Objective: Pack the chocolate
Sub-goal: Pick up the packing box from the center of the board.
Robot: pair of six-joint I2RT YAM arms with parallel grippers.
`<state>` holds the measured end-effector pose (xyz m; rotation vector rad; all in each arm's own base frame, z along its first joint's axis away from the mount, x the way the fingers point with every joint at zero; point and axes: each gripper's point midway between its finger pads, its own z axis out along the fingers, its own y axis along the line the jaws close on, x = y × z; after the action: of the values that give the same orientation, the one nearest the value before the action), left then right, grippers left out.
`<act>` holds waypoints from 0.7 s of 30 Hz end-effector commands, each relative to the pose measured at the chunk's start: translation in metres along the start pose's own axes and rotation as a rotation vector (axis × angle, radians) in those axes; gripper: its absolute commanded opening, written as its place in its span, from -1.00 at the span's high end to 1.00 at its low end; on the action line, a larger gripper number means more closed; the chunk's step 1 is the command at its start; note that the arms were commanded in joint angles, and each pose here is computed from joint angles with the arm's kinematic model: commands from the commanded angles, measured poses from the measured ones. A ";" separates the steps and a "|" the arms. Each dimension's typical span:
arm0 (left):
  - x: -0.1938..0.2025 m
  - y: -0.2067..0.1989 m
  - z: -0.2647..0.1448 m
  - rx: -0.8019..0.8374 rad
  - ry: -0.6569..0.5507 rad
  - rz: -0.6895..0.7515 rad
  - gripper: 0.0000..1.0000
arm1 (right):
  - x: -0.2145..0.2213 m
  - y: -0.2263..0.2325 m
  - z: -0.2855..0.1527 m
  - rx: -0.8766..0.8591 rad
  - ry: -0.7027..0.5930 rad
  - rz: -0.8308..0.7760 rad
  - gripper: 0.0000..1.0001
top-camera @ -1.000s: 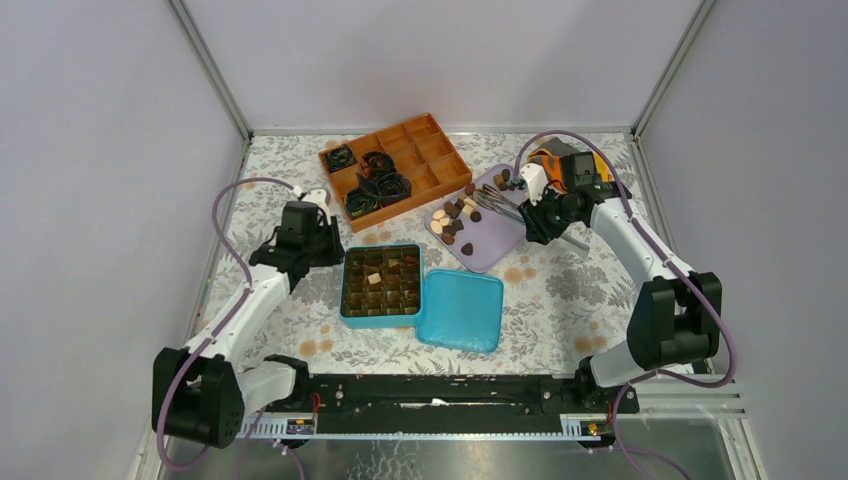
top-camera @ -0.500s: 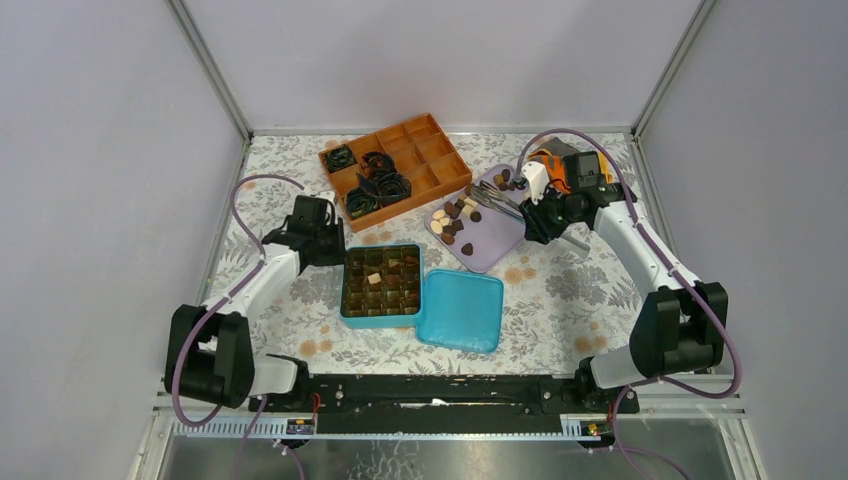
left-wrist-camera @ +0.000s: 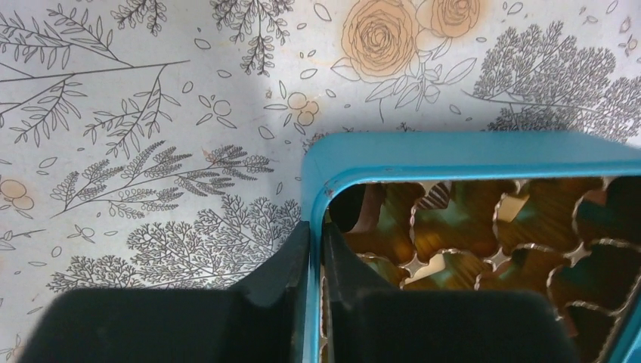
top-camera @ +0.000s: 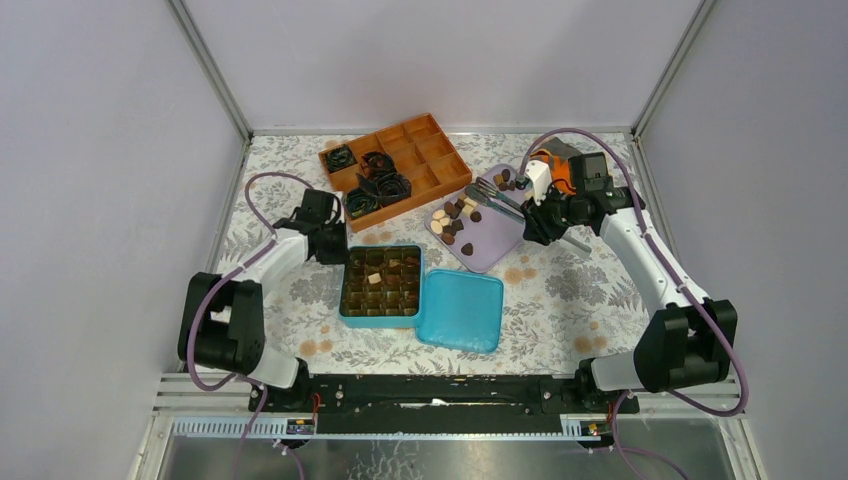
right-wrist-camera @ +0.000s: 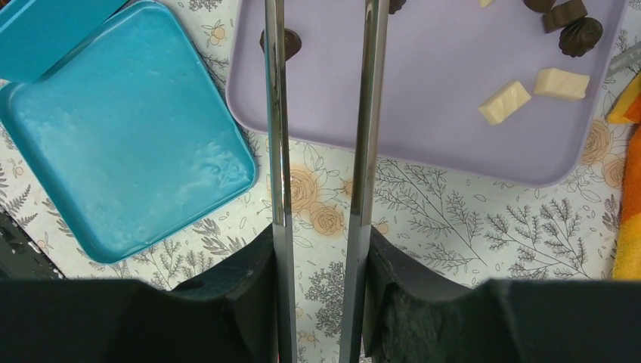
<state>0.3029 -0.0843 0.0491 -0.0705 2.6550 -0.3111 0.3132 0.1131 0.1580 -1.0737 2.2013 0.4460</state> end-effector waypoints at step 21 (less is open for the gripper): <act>-0.061 -0.016 -0.072 0.063 -0.422 0.023 1.00 | -0.062 0.092 -0.024 -0.223 -0.048 -0.320 0.97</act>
<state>0.3037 -0.0800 0.1093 -0.0523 2.4007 -0.3208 0.2619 0.1718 0.1744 -1.4171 2.0918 0.5618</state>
